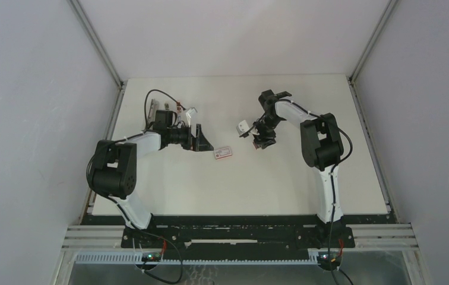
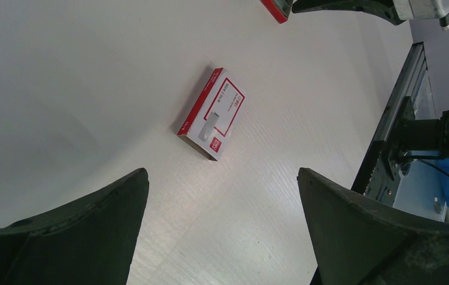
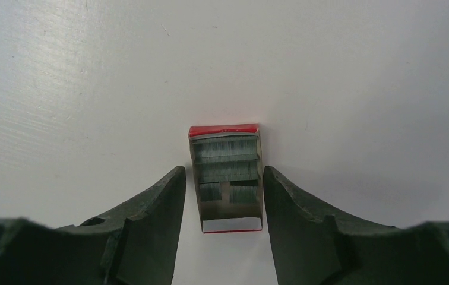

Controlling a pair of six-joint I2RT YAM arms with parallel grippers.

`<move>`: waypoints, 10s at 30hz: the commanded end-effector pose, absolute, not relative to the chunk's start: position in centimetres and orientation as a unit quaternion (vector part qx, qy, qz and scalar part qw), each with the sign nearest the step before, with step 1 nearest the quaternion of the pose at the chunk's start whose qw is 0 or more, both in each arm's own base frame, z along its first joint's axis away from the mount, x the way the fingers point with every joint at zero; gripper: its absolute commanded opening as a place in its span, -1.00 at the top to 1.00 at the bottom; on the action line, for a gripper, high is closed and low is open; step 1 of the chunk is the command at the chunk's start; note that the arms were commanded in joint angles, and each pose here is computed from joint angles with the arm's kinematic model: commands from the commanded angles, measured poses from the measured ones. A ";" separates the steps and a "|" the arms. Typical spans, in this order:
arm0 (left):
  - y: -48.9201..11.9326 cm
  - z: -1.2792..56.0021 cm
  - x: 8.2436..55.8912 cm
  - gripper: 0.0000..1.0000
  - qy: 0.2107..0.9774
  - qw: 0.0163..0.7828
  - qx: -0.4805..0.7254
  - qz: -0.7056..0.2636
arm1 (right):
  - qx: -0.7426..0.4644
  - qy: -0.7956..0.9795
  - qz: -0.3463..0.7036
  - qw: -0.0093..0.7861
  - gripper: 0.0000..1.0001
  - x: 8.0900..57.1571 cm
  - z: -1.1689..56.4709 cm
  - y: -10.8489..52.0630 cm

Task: Unload the staples from the stapler
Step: Close the staple box at the center of the board.

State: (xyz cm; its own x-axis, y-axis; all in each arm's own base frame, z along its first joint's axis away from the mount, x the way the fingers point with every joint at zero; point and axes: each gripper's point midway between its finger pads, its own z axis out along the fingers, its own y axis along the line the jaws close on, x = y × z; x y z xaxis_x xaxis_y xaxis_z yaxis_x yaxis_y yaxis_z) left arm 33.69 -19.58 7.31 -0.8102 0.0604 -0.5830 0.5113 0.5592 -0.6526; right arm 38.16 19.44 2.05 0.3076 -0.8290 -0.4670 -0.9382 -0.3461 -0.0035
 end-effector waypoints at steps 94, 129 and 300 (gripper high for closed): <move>-23.3 6.0 31.3 -0.99 0.815 0.189 0.132 -0.533 | -0.717 0.638 0.173 0.220 0.13 36.5 4.9 30.6; -24.0 5.5 31.4 -0.99 0.816 0.184 0.139 -0.530 | -0.729 0.630 0.176 0.201 0.14 35.6 4.0 31.1; -24.0 6.5 31.1 -0.94 0.807 0.184 0.137 -0.544 | -0.182 0.879 0.435 0.072 -0.14 33.6 4.4 27.5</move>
State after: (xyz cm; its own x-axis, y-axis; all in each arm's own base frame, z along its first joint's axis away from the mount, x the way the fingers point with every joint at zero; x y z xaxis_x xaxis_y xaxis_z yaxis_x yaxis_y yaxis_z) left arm 31.18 -23.52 5.27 -0.9111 0.0150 -0.4120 0.3824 0.4039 -0.8310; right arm 33.51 26.81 4.15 -0.9263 -0.2593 -0.2733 -0.3756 0.5801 0.7228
